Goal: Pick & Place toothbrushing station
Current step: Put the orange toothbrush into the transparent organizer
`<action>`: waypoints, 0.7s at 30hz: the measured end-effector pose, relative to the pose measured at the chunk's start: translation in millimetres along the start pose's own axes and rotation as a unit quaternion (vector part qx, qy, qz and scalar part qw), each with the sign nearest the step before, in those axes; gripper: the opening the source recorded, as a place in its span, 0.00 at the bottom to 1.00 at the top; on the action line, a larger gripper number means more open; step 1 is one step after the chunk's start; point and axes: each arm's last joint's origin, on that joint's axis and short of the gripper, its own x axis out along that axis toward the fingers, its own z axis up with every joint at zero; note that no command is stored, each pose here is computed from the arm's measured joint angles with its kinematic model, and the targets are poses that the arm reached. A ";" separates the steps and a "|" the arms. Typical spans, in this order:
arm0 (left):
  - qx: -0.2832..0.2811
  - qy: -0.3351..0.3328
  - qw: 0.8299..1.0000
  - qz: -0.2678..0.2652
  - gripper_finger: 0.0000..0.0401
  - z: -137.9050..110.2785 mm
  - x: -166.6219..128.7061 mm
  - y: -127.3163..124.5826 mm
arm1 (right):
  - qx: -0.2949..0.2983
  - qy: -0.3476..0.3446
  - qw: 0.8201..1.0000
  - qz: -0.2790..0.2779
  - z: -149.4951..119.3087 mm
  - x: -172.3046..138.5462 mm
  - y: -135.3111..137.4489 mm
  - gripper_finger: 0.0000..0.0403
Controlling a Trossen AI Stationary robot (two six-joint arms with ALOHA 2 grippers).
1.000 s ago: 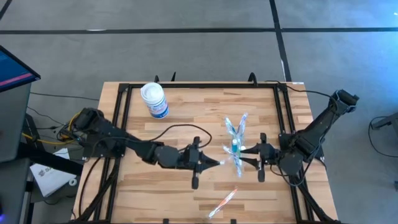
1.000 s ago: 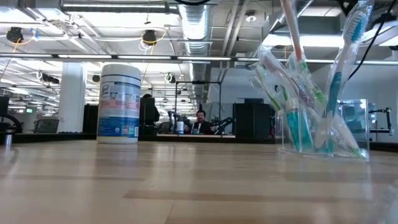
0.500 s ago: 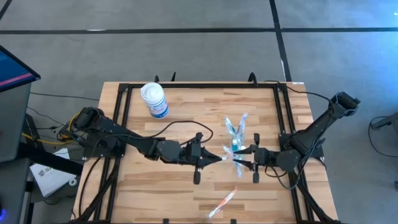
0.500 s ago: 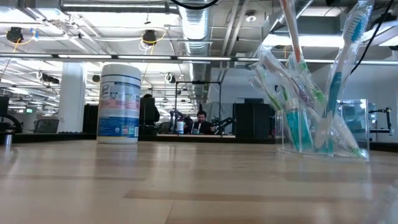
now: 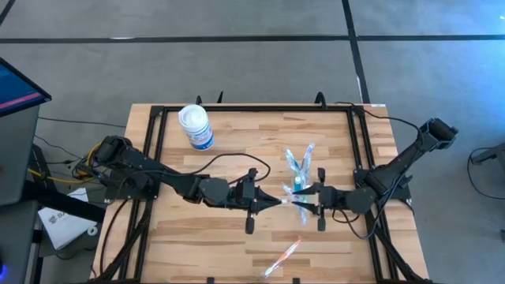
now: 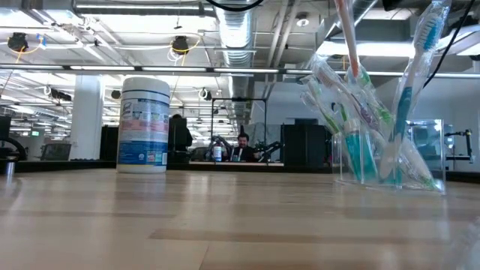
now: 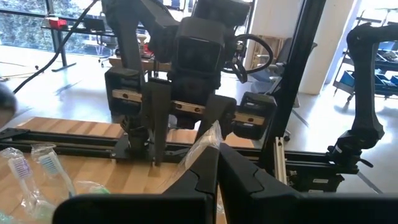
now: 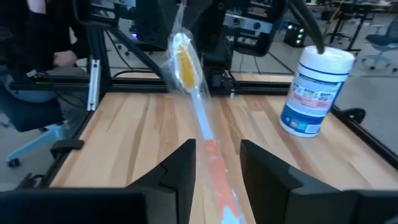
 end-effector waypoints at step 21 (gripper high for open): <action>0.001 0.003 1.000 0.006 0.00 -0.3 1.0 3.5 | -0.025 -0.026 0.999 -0.001 9.6 23.0 6.7 0.29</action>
